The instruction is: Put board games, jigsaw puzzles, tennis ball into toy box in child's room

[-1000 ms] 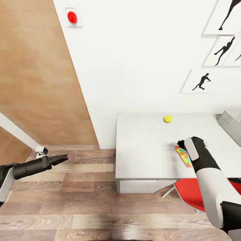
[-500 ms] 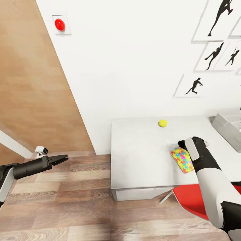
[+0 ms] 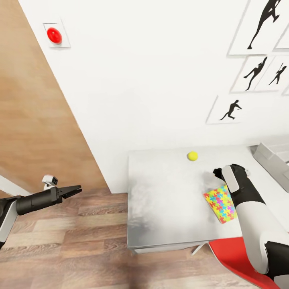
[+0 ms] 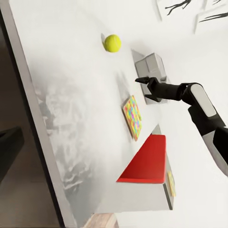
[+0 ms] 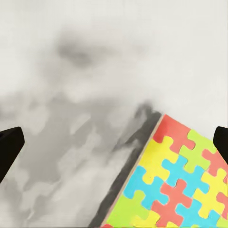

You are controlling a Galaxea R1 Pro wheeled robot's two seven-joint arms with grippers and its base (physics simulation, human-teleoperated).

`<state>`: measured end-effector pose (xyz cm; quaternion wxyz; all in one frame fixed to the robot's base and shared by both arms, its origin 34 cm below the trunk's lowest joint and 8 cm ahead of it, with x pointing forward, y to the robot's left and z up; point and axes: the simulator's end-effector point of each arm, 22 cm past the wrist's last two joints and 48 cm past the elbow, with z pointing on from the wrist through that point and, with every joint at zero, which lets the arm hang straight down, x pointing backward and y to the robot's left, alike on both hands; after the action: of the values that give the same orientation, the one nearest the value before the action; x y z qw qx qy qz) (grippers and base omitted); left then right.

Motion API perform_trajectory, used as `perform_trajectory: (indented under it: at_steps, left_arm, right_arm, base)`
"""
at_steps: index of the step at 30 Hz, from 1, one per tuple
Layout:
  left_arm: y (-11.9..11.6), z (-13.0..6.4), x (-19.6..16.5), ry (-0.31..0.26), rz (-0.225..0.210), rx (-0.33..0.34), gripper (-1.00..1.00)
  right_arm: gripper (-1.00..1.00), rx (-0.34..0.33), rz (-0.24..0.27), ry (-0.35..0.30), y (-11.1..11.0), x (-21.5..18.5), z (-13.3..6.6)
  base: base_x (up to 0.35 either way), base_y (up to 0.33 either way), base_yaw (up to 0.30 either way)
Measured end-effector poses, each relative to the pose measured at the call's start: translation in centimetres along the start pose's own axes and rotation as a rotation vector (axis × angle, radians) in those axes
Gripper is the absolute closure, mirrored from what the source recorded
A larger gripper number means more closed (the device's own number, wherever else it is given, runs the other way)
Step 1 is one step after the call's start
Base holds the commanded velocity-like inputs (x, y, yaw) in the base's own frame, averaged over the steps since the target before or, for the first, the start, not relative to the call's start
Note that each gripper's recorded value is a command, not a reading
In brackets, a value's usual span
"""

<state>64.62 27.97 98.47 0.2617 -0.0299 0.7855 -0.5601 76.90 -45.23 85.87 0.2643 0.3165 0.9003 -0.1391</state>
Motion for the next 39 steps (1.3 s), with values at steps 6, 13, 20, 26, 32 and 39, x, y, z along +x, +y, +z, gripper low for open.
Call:
perform_trajectory:
  at_steps: [6, 13, 20, 26, 32, 39]
  left_arm:
    - [0.0, 0.1, 0.0, 0.001, -0.001, 0.001, -1.00]
    - [0.0, 0.1, 0.1, 0.001, -0.001, 0.002, -1.00]
    - [0.1, 0.1, 0.1, 0.002, -0.003, 0.001, -1.00]
    - [0.4, 0.2, 0.2, 0.004, -0.008, -0.001, -1.00]
    - [0.8, 0.3, 0.4, 0.007, -0.015, -0.004, -1.00]
    - [1.2, 0.4, 0.6, 0.011, -0.024, -0.007, -1.00]
  right_arm:
    - [-1.00, 0.001, -0.002, 0.001, 0.0, 0.1, 0.1]
    - [-1.00, 0.002, -0.002, 0.001, -0.1, 0.1, 0.1]
    - [-1.00, 0.007, -0.007, 0.006, -0.2, 0.3, 0.3]
    - [-1.00, 0.011, -0.010, 0.011, -0.2, 0.6, 0.6]
    - [-1.00, 0.015, -0.014, 0.018, -0.3, 1.0, 1.0]
    - [-1.00, 0.022, -0.022, 0.024, -0.4, 1.5, 1.5]
  base:
    - [0.093, -0.036, -0.001]
    - [0.172, -0.085, 0.000]
    - [0.038, -0.101, 0.000]
    - [0.004, -0.016, 0.000]
    - [0.001, -0.002, 0.000]
    - [-0.051, 0.000, 0.000]
